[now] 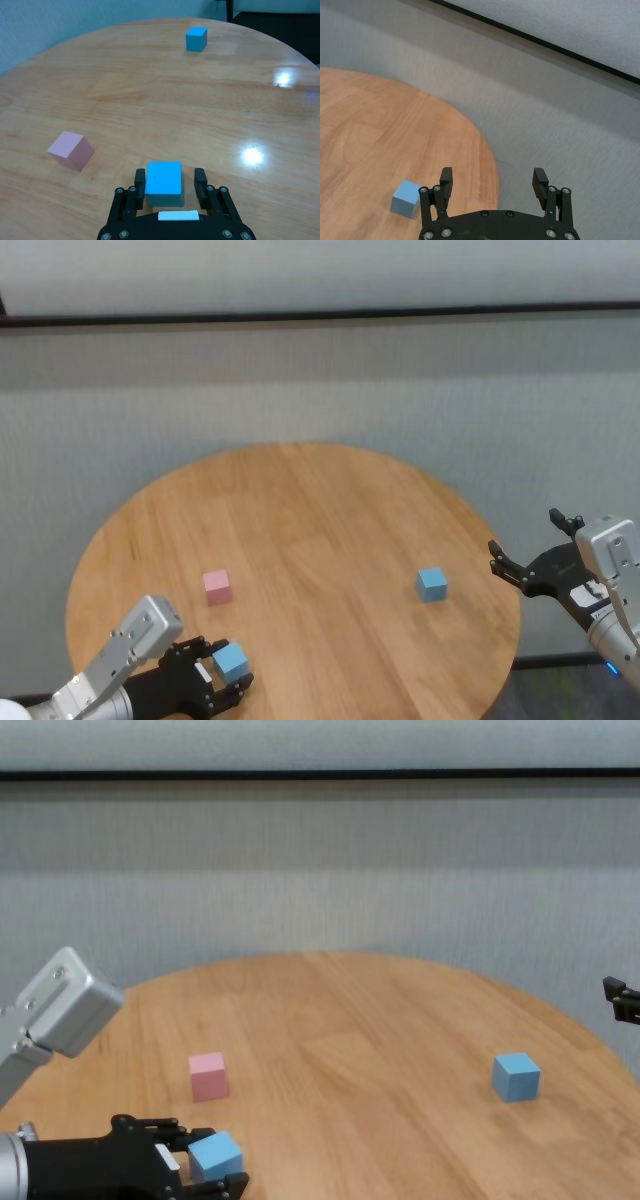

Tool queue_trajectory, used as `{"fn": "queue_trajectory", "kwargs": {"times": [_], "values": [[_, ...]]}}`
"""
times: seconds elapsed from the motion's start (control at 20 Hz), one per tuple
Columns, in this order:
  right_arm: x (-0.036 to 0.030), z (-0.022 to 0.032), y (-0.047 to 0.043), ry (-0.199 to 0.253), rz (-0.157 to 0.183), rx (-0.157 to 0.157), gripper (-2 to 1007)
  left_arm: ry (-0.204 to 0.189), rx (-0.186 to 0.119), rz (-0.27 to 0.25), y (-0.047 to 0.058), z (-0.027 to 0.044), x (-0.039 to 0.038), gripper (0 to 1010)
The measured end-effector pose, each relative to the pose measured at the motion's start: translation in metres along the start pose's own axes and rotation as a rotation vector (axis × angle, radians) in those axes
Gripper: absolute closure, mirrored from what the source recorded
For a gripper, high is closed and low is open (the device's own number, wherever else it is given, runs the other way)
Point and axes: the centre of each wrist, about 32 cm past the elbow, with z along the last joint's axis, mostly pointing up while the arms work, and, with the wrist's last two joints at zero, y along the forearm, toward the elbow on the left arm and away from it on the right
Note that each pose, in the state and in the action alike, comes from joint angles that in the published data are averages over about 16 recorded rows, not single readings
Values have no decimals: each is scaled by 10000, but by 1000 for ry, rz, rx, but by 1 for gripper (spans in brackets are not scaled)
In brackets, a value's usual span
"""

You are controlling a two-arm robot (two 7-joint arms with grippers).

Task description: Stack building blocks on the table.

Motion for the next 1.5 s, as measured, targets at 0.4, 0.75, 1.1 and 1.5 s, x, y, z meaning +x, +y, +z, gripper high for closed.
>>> {"fn": "queue_trajectory", "kwargs": {"times": [0.4, 0.75, 1.1, 1.5], "values": [[0, 0, 0, 0, 0, 0, 0, -5, 3, 5, 0, 9, 9, 548], [0, 0, 0, 0, 0, 0, 0, -35, -12, 24, -59, 115, 71, 606], [0, 0, 0, 0, 0, 0, 0, -76, -37, 39, -231, 300, 149, 606], [0, 0, 0, 0, 0, 0, 0, -105, -51, 38, -537, 494, 189, 606]]}}
